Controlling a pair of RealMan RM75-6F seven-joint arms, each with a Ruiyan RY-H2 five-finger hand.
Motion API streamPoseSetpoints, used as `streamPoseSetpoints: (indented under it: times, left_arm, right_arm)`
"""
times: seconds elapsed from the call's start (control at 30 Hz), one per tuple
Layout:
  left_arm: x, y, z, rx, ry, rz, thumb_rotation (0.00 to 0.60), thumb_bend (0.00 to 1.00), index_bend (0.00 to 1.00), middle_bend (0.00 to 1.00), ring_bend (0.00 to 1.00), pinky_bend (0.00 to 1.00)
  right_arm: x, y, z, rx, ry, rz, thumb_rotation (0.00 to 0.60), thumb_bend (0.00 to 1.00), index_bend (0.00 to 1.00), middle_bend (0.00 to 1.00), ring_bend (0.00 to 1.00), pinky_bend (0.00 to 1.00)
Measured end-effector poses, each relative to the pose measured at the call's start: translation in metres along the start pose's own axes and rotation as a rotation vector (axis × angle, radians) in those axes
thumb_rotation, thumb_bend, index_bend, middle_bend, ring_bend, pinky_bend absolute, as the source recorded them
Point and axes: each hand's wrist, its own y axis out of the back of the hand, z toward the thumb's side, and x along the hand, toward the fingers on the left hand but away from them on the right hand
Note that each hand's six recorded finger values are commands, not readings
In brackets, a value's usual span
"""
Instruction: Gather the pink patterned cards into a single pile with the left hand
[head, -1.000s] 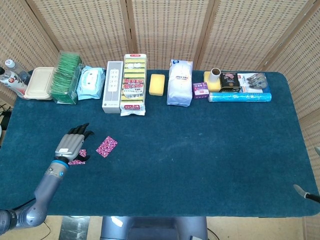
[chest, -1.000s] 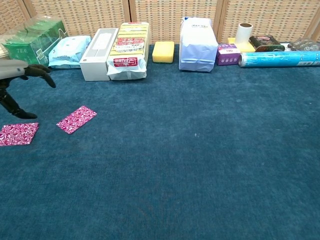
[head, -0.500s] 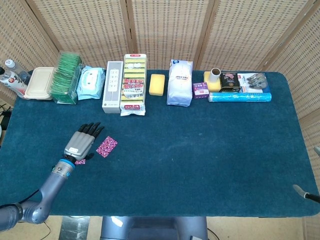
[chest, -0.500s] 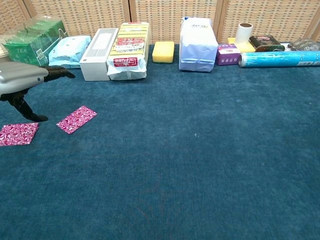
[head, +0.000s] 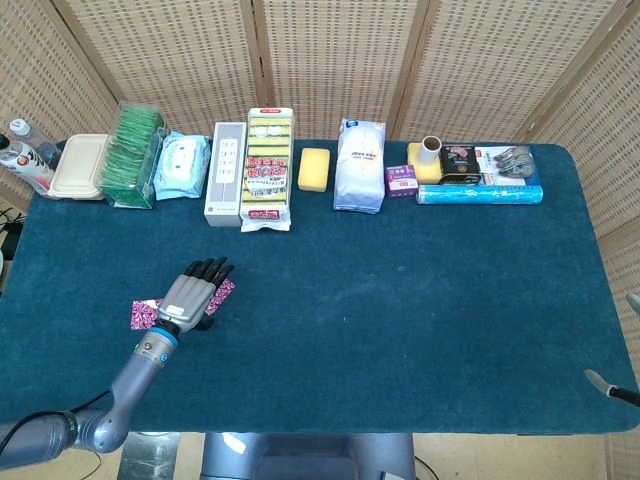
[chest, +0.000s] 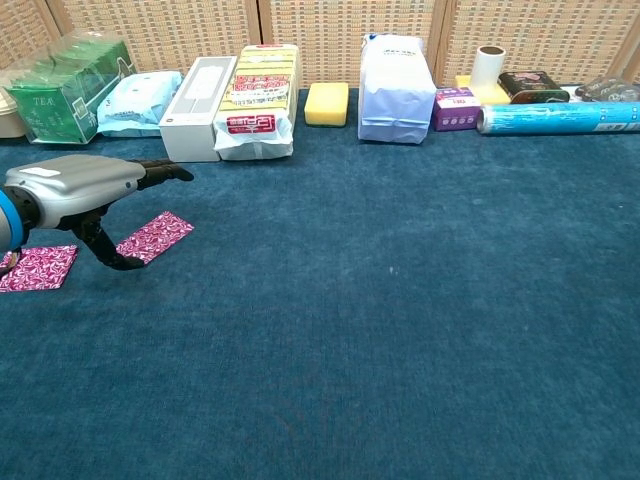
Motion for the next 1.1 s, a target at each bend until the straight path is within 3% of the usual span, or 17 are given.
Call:
streamPoseSetpoints:
  times: [1.1]
  left_arm:
    - [0.015, -0.017, 0.000, 0.009, 0.053, 0.012, 0.600, 0.23, 0.00, 0.00, 0.00, 0.07]
  right_arm:
    - [0.000, 0.000, -0.002, -0.013, 0.001, 0.007, 0.600, 0.00, 0.04, 0.00, 0.00, 0.00]
